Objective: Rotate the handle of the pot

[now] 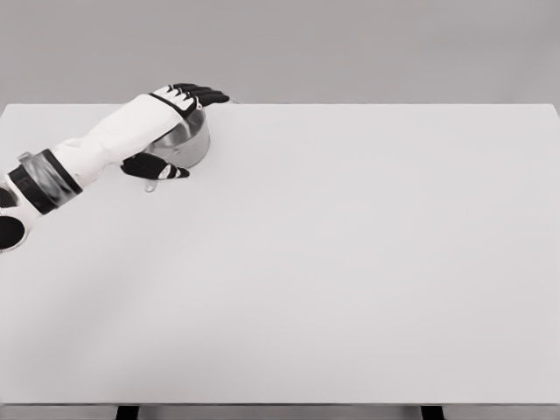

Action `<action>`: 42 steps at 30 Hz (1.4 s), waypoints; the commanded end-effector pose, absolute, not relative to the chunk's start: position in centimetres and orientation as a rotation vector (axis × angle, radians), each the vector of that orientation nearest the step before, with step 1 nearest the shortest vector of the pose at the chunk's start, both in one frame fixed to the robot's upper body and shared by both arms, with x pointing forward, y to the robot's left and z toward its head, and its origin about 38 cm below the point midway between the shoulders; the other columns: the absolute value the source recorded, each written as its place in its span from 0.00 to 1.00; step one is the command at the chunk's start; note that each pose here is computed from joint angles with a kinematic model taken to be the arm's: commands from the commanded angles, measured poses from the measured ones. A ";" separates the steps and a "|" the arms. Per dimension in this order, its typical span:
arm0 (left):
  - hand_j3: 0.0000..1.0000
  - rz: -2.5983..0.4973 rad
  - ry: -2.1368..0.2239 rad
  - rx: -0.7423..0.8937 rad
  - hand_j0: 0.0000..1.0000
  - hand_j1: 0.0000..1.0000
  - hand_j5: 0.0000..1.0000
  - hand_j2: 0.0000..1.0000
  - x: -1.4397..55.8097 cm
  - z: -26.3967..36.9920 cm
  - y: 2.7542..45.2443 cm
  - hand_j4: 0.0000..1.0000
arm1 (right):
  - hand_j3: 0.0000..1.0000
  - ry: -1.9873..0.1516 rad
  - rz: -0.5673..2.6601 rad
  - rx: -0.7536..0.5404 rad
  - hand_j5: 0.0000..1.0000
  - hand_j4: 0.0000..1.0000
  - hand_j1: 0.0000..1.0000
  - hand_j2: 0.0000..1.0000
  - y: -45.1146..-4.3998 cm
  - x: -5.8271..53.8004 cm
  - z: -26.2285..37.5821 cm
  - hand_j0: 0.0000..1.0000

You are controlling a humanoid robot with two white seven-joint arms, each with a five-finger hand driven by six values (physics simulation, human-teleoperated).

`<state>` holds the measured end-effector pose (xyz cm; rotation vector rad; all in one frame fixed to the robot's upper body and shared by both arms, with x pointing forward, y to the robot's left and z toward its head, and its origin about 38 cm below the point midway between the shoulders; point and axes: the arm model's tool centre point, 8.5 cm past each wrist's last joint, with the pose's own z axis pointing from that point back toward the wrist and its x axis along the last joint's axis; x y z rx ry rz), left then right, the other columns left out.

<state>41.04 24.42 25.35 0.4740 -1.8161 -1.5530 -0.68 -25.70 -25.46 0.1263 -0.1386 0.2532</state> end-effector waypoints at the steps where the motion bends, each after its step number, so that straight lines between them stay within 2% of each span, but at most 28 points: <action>1: 1.00 -1.551 -1.756 0.608 1.00 1.00 1.00 1.00 41.7 25.0 24.6 1.00 | 1.00 -0.138 0.253 0.126 1.00 1.00 1.00 1.00 -25.7 -0.7 -25.5 1.00; 3: 1.00 -1.597 -1.765 0.659 1.00 1.00 1.00 1.00 41.8 24.8 23.1 1.00 | 1.00 -0.140 0.253 0.126 1.00 1.00 1.00 1.00 -25.7 -0.7 -25.5 1.00; 6: 1.00 -1.681 -1.689 0.561 1.00 1.00 1.00 1.00 41.8 23.7 21.0 1.00 | 1.00 -0.138 0.253 0.126 1.00 1.00 1.00 1.00 -25.7 -0.7 -25.5 1.00; 10: 1.00 -1.652 -1.622 0.622 1.00 1.00 1.00 1.00 42.5 24.0 21.6 1.00 | 1.00 -0.140 0.253 0.126 1.00 1.00 1.00 1.00 -25.7 -0.7 -25.5 1.00; 19: 1.00 -1.552 -1.491 0.618 1.00 1.00 1.00 1.00 44.2 22.0 21.7 1.00 | 1.00 -0.138 0.253 0.126 1.00 1.00 1.00 1.00 -25.7 -0.7 -25.5 1.00; 25: 1.00 -1.497 -1.486 0.788 1.00 1.00 1.00 1.00 44.6 22.5 22.4 1.00 | 1.00 -0.138 0.253 0.126 1.00 1.00 1.00 1.00 -25.7 -0.7 -25.5 1.00; 29: 1.00 -1.503 -1.470 0.792 1.00 1.00 1.00 1.00 44.5 22.0 22.1 1.00 | 1.00 -0.140 0.253 0.126 1.00 1.00 1.00 1.00 -25.7 -0.7 -25.5 1.00; 31: 1.00 -1.492 -1.467 0.765 1.00 1.00 1.00 1.00 44.3 21.1 20.2 1.00 | 1.00 -0.140 0.253 0.126 1.00 1.00 1.00 1.00 -25.7 -0.7 -25.5 1.00; 42: 1.00 -1.446 -1.479 0.868 1.00 1.00 1.00 1.00 44.2 20.9 20.8 1.00 | 1.00 -0.140 0.253 0.126 1.00 1.00 1.00 1.00 -25.7 -0.7 -25.5 1.00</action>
